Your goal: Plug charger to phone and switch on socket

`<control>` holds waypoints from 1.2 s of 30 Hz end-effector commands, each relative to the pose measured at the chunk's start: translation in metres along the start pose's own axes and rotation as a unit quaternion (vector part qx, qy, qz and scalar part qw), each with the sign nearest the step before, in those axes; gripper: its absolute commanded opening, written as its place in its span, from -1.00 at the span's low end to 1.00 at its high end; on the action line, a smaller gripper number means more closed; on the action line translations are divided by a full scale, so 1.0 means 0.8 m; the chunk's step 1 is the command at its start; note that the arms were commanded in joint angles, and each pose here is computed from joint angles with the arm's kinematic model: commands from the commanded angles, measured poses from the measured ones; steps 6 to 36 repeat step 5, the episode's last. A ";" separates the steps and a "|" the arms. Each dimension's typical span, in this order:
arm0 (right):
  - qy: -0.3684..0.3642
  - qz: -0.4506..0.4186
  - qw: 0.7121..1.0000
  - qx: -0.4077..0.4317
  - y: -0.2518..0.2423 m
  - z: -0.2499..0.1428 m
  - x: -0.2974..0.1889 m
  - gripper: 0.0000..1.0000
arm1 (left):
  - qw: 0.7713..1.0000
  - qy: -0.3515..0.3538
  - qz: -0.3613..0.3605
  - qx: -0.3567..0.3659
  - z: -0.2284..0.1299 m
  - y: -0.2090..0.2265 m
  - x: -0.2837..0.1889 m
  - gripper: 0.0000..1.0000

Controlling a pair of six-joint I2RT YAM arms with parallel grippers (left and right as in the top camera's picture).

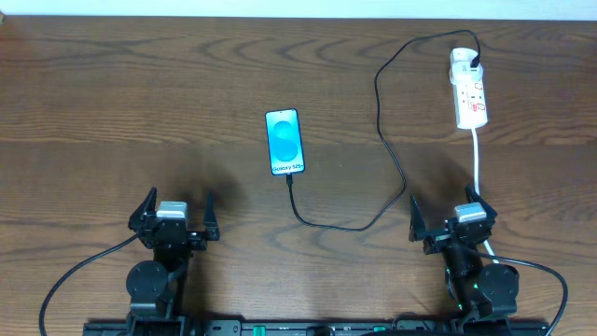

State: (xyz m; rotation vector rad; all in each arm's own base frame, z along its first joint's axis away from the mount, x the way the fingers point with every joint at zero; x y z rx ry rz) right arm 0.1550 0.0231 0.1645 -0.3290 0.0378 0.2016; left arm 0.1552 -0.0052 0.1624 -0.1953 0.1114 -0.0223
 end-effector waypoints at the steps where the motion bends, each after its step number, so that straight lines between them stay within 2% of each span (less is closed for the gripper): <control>1: 0.001 -0.001 1.000 0.004 0.001 -0.001 0.000 0.98 | 1.000 0.021 0.013 0.003 -0.014 0.005 0.001 0.97; 36: 0.001 -0.001 1.000 0.004 0.001 -0.001 0.000 0.98 | 1.000 0.021 0.013 0.003 -0.014 0.005 0.001 0.97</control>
Point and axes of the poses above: each gripper's point midway between its finger pads, its own x axis out along the fingers, its own y axis along the line the jaws close on, z = x × y, the point moved 9 cm from there along -x, back along the fingers, and after that the axes turned 15 degrees about -x, right-handed, at the moved point
